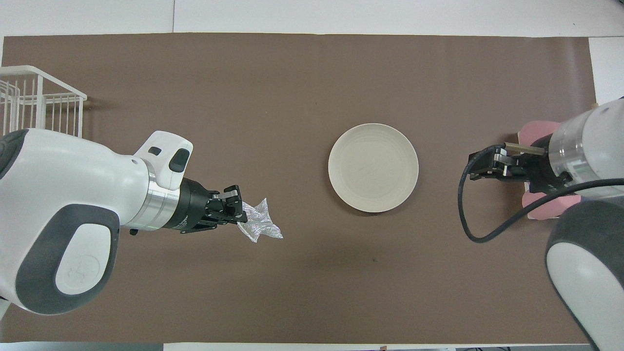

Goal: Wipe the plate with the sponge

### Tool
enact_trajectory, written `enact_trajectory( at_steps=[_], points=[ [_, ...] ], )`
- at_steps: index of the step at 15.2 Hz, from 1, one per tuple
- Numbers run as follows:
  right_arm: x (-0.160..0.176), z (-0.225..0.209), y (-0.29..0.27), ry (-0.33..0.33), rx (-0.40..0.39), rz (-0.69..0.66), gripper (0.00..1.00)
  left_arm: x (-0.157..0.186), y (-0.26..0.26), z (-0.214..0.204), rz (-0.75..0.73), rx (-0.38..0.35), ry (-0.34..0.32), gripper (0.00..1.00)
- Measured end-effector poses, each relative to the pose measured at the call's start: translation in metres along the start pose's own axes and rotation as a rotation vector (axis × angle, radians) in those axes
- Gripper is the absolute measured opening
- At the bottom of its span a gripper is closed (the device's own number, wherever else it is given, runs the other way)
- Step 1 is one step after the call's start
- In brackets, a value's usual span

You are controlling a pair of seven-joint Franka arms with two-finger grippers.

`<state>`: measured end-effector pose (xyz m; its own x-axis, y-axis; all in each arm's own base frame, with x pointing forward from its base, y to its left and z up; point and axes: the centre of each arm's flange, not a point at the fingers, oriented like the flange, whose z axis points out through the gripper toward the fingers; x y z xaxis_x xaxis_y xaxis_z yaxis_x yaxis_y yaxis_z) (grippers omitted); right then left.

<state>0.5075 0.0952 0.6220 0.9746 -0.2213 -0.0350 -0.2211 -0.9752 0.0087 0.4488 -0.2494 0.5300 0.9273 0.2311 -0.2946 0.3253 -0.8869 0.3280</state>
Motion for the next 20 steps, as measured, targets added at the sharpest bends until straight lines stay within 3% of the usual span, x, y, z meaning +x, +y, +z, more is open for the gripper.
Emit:
enact_trajectory(
  at_steps=[7, 10, 14, 20],
  points=[
    [0.037, -0.002, 0.082, 0.05, 0.037, -0.194, 1.0, 0.009, -0.012, -0.033, -0.013, 0.445, 0.084, 0.04],
    [0.054, -0.001, 0.092, 0.053, 0.047, -0.249, 1.0, 0.012, -0.027, -0.035, -0.022, 0.618, 0.124, 0.04],
    [0.057, 0.002, 0.098, -0.027, 0.045, -0.247, 1.0, 0.012, -0.04, -0.035, -0.021, 0.878, 0.207, 0.04],
    [0.058, 0.0, 0.105, -0.026, 0.047, -0.235, 1.0, 0.05, -0.047, -0.001, -0.015, 1.239, 0.313, 0.04]
  ],
)
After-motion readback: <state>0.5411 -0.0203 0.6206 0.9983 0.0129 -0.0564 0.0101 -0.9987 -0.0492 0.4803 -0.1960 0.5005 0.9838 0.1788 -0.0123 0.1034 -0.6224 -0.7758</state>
